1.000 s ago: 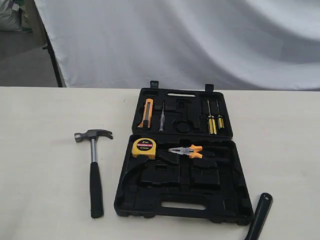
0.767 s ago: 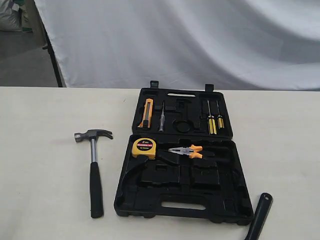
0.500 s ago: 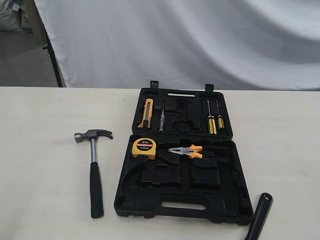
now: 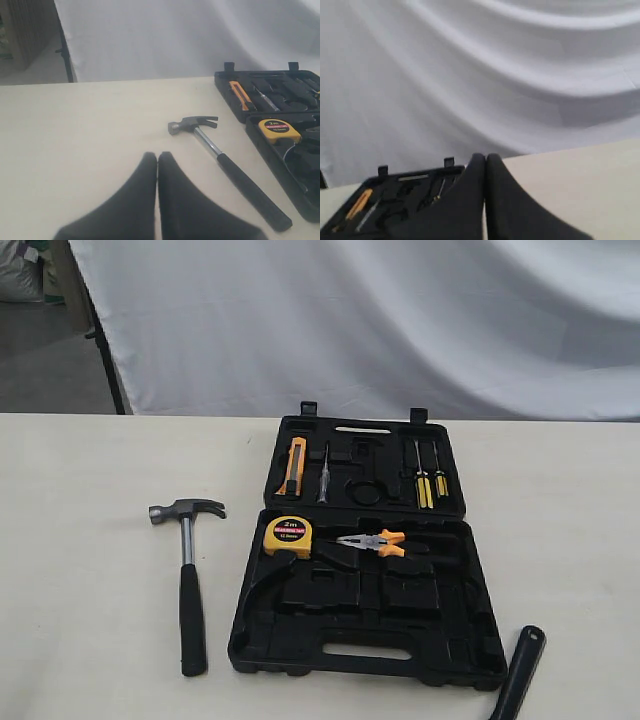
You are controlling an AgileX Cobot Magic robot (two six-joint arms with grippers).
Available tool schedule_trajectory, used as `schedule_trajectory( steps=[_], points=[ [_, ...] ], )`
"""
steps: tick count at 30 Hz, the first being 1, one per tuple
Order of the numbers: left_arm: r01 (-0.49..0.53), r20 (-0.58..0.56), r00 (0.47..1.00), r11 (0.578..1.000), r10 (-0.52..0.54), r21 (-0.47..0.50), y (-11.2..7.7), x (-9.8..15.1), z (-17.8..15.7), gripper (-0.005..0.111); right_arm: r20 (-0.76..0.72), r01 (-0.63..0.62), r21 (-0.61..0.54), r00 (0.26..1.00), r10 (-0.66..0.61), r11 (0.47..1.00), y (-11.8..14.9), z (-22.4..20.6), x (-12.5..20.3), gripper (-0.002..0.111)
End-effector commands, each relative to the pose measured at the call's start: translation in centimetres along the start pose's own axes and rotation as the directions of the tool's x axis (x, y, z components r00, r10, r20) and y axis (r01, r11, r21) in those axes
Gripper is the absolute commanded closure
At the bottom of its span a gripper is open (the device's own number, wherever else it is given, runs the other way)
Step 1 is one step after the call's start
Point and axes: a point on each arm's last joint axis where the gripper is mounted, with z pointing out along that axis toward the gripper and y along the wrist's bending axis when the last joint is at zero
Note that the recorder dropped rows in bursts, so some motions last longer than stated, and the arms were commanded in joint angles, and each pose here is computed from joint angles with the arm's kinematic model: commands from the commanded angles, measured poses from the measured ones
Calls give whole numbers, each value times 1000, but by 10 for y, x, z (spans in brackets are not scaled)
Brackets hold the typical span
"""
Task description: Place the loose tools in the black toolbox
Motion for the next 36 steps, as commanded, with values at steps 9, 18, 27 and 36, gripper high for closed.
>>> schedule_trajectory(
  steps=[9, 18, 27, 36],
  points=[
    [4, 4, 1000, 1000, -4, 0, 0, 0, 0, 106, 26, -345, -55, 938, 347, 937, 2, -1, -3, 108],
    [4, 4, 1000, 1000, -4, 0, 0, 0, 0, 106, -166, -269, -253, 958, 232, 929, 18, 1, 1, 108],
    [4, 4, 1000, 1000, -4, 0, 0, 0, 0, 106, -517, -239, -355, 856, 23, 904, 48, 25, 19, 108],
    [4, 4, 1000, 1000, -4, 0, 0, 0, 0, 106, -698, -201, -472, 681, -224, 859, 93, 43, 43, 108]
  ],
)
